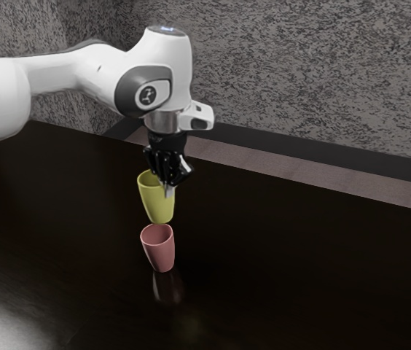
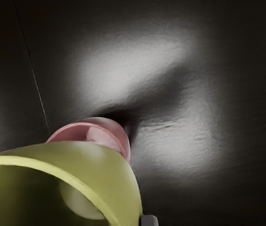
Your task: Place the right cup onto the left cup
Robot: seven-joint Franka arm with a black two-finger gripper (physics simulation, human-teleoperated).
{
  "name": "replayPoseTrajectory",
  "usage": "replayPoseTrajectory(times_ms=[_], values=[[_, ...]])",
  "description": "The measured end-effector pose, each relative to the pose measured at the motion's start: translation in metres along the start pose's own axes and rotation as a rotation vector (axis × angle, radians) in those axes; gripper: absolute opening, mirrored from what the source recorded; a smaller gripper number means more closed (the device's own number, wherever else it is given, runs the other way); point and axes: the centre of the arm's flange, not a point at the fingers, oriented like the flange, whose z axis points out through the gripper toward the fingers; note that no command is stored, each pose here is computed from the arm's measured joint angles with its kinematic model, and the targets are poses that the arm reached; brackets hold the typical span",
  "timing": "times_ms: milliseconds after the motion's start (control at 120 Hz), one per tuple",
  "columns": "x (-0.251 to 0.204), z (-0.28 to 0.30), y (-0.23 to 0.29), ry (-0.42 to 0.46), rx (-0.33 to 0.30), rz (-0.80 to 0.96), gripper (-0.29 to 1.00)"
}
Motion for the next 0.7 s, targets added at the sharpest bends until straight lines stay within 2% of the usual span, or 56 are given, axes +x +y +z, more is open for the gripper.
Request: replayPoseTrajectory(times_ms=[700], values=[[0.007, 0.043, -0.022, -0.037, 0.001, -0.079, -0.08]])
